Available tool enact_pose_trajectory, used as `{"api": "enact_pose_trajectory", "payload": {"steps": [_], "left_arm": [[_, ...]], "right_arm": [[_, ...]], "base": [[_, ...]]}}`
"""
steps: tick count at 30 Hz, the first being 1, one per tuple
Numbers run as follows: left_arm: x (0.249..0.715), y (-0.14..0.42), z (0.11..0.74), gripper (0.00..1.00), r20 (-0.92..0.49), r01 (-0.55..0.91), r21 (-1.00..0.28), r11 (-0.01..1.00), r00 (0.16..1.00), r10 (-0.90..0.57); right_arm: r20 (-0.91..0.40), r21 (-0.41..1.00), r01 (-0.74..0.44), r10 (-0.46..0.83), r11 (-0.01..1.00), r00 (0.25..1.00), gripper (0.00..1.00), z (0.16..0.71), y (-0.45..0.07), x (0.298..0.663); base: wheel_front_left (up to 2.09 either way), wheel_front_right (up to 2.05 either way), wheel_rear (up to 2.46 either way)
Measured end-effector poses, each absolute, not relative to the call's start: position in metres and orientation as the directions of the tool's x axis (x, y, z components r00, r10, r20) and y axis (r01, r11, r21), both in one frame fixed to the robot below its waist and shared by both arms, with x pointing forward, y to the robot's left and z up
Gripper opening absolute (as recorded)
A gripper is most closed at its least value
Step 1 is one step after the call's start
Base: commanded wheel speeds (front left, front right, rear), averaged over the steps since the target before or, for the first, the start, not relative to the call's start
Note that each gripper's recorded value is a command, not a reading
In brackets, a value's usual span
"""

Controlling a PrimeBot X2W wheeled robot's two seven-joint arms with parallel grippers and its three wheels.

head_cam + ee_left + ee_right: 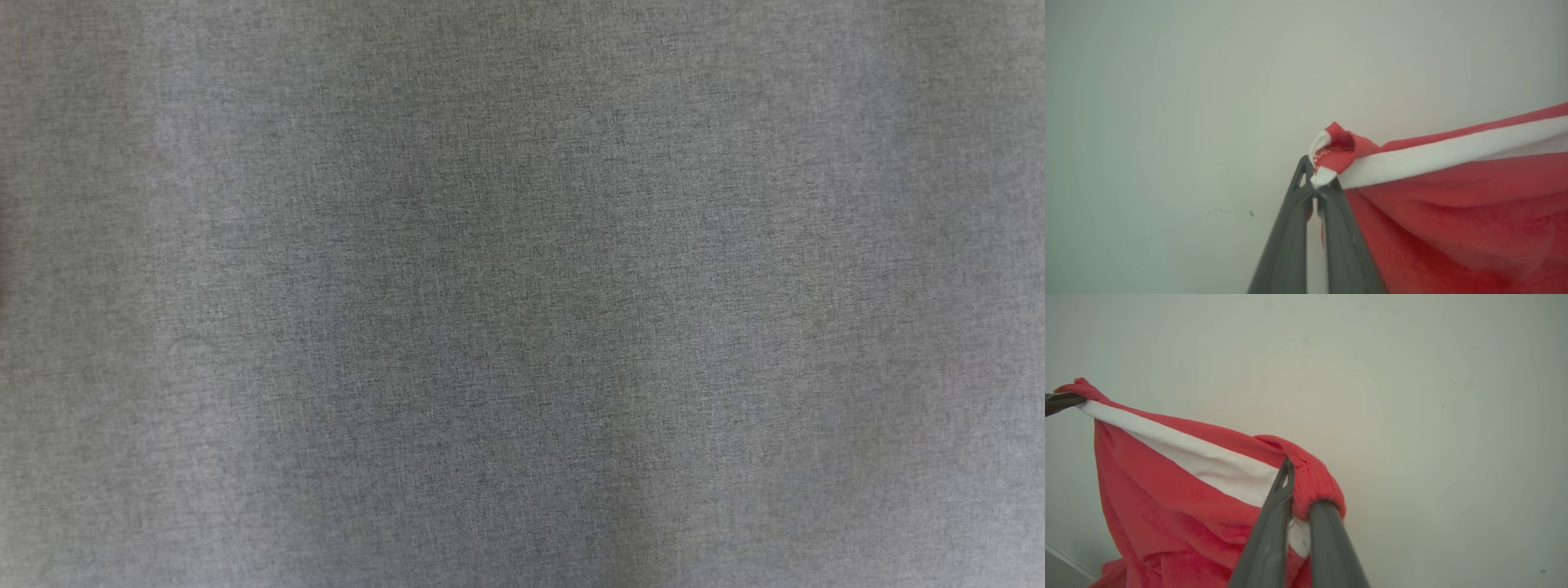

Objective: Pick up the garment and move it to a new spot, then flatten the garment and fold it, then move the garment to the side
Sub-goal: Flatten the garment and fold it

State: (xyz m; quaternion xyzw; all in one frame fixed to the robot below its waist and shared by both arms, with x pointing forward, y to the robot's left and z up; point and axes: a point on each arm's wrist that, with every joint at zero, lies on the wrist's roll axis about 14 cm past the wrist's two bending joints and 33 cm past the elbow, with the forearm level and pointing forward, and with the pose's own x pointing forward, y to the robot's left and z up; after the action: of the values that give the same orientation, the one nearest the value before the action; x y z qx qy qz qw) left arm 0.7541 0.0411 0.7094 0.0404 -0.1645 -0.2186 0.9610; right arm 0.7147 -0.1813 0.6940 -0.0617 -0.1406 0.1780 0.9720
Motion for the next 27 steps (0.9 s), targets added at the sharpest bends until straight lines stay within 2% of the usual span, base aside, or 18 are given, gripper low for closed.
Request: {"api": "enact_pose_trajectory", "payload": {"steps": [11, 14, 22, 27], "left_arm": [[0.749, 0.035, 0.707, 0.00, 0.344, 0.424, 0.134, 0.896, 0.828, -0.443], [0.742, 0.032, 0.690, 0.00, 0.339, 0.446, 0.088, 0.891, 0.827, -0.448], [0.713, 0.049, 0.635, 0.00, 0.293, 0.456, 0.017, 0.890, 0.849, -0.441], [0.672, 0.063, 0.580, 0.00, 0.250, 0.416, -0.151, 0.897, 0.894, -0.372]], "right_arm": [[0.259, -0.171, -0.357, 0.392, 0.918, 0.883, 0.00, 0.689, -0.173, 0.713], [0.240, -0.157, -0.384, 0.412, 0.910, 0.879, 0.00, 0.675, -0.169, 0.706], [0.123, -0.049, -0.463, 0.466, 0.885, 0.876, 0.00, 0.612, -0.158, 0.665], [0.079, 0.041, -0.482, 0.478, 0.875, 0.875, 0.00, 0.578, -0.160, 0.625]], "base": [[0.00, 0.00, 0.00], [0.00, 0.00, 0.00], [0.00, 0.00, 0.00], [0.00, 0.00, 0.00]]}}
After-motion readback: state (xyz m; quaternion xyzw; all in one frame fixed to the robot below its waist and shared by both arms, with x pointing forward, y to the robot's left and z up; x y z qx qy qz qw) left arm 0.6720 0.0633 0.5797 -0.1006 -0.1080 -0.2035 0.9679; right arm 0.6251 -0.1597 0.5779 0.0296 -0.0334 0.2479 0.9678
